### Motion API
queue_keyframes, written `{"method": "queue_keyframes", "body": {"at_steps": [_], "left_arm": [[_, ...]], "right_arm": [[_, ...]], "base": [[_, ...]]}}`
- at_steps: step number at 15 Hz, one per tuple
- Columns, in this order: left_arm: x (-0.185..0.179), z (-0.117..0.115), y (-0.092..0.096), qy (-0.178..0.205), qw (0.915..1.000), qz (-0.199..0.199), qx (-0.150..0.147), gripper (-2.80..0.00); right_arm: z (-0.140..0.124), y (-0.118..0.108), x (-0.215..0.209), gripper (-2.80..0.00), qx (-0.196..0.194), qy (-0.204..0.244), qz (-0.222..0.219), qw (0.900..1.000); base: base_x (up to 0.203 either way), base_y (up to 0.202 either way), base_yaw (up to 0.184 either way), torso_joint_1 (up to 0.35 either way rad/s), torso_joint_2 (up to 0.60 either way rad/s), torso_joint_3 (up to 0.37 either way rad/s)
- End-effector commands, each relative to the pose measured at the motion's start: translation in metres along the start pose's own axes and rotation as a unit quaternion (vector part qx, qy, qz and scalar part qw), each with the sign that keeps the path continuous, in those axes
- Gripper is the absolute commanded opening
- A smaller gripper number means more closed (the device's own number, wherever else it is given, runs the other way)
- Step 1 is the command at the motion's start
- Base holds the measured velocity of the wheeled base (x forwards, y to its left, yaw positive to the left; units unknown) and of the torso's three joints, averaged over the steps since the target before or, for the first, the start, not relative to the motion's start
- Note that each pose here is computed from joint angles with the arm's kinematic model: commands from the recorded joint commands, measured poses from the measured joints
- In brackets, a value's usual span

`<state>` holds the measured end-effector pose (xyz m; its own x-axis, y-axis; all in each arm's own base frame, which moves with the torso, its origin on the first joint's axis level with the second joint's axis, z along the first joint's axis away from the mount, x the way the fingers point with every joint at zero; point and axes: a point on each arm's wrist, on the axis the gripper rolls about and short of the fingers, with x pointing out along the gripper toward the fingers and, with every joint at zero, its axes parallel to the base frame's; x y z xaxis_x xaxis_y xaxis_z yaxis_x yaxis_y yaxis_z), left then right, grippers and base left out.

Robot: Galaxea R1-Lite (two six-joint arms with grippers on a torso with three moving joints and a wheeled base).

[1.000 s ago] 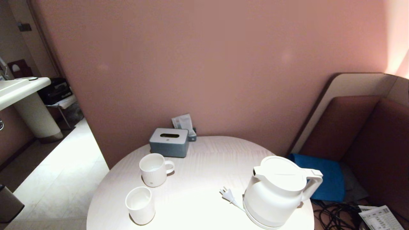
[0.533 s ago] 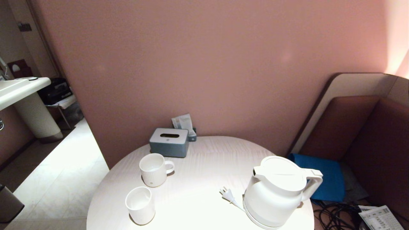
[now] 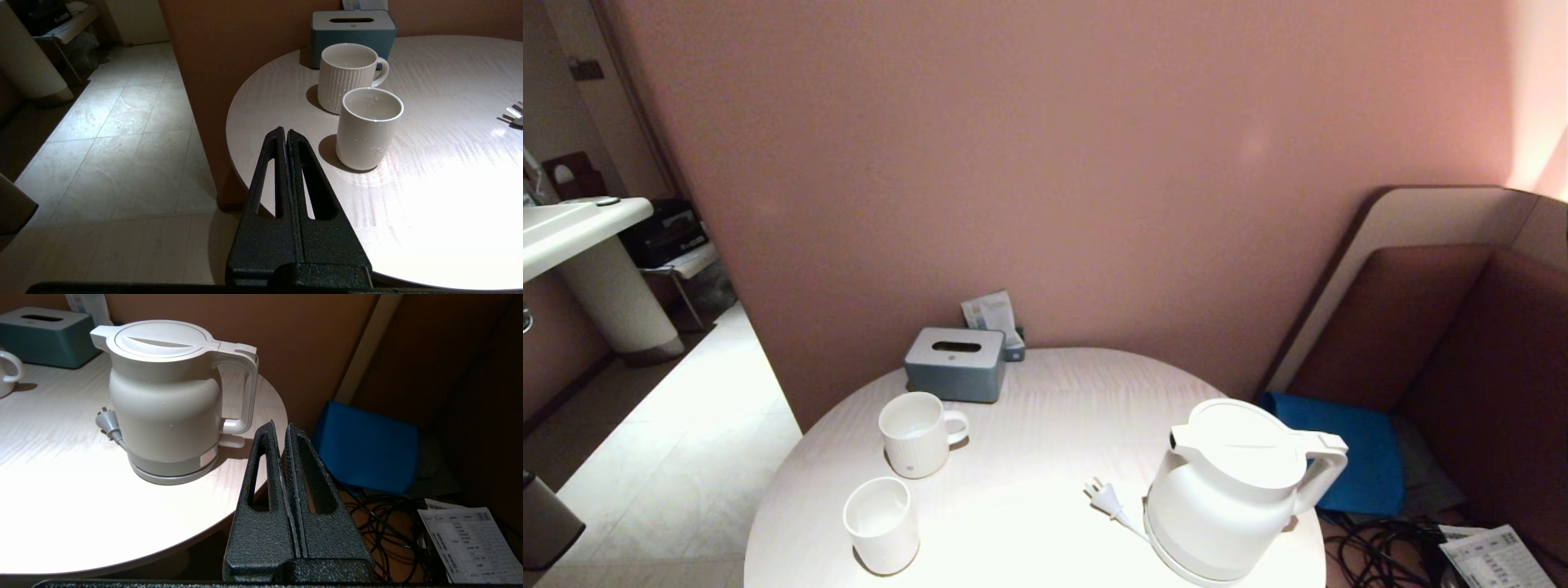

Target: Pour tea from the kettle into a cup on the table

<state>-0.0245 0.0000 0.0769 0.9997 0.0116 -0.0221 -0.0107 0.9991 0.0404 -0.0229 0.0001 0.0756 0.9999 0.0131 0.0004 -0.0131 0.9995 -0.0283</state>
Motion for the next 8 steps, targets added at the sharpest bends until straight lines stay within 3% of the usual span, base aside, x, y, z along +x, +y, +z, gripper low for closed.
{"method": "queue_keyframes", "body": {"at_steps": [1, 3, 6, 8], "left_arm": [[0.0003, -0.0007, 0.0, 0.002, 1.0, 0.0, 0.004, -2.8], [0.0004, -0.0009, -0.0002, 0.002, 0.9999, -0.002, 0.016, -2.8], [0.0012, -0.0003, -0.0001, -0.009, 0.9998, -0.002, -0.016, -2.8], [0.0009, 0.0002, -0.0001, -0.008, 0.9998, -0.001, -0.015, -2.8]], "right_arm": [[0.0002, 0.0, 0.0, -2.8, 0.0, 0.0, 0.0, 1.0], [0.0, 0.0, 0.0001, -2.8, 0.0, 0.001, 0.0, 1.0], [-0.0001, 0.0, 0.0001, -2.8, 0.0, 0.001, 0.0, 1.0], [-0.0002, 0.0, 0.0001, -2.8, 0.0, 0.001, 0.0, 1.0]], "base": [[0.0, 0.0, 0.0, 0.0, 0.0, 0.0], [0.0, 0.0, 0.0, 0.0, 0.0, 0.0], [0.0, 0.0, 0.0, 0.0, 0.0, 0.0], [0.0, 0.0, 0.0, 0.0, 0.0, 0.0]]}}
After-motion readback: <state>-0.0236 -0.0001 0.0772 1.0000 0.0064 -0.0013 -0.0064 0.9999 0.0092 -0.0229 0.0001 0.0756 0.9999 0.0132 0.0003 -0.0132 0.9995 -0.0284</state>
